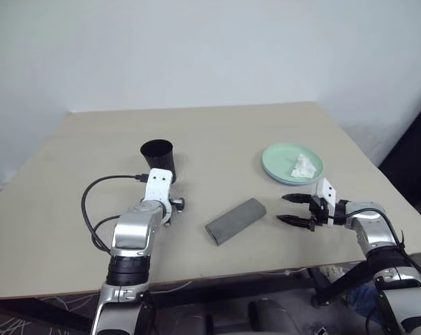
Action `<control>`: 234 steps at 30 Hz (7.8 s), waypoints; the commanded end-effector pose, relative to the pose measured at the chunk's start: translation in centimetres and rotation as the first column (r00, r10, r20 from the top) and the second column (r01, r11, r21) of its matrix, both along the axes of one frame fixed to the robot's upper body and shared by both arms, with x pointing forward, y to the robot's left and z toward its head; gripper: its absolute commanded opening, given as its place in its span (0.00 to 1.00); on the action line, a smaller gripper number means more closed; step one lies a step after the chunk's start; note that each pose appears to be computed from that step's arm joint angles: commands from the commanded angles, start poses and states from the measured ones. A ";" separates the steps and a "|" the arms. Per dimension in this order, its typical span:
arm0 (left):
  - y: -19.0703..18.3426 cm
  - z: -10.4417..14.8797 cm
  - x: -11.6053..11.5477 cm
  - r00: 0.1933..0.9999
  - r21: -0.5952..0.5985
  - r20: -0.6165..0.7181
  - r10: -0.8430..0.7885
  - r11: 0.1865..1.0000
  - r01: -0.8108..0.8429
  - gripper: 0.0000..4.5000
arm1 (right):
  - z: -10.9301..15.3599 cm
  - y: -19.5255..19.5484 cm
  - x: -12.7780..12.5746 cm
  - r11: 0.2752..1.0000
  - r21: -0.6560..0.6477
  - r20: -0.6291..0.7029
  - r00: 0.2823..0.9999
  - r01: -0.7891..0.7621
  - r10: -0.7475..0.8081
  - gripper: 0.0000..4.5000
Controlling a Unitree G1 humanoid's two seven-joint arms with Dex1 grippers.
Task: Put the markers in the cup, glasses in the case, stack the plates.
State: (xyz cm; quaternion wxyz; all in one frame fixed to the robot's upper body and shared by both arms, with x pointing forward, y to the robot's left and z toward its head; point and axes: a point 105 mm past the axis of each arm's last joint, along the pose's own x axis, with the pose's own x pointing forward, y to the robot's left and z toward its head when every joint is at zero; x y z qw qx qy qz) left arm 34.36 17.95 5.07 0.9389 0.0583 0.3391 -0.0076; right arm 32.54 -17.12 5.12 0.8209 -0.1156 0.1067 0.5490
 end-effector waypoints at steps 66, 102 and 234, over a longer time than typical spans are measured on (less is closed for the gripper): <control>0.7 16.9 10.5 0.441 0.259 0.853 -0.279 0.960 0.106 0.07 | 2.5 0.4 1.7 1.000 -0.014 0.123 0.992 0.020 -0.018 0.81; 3.9 13.8 0.7 0.595 0.072 0.394 -0.700 0.669 0.740 0.56 | 2.4 1.0 1.6 1.000 -0.018 0.111 0.994 0.003 -0.001 0.81; -2.0 10.2 2.6 0.475 0.059 0.651 -0.592 0.664 0.745 0.70 | 6.0 0.3 2.6 0.991 0.127 0.154 0.986 0.046 -0.066 0.81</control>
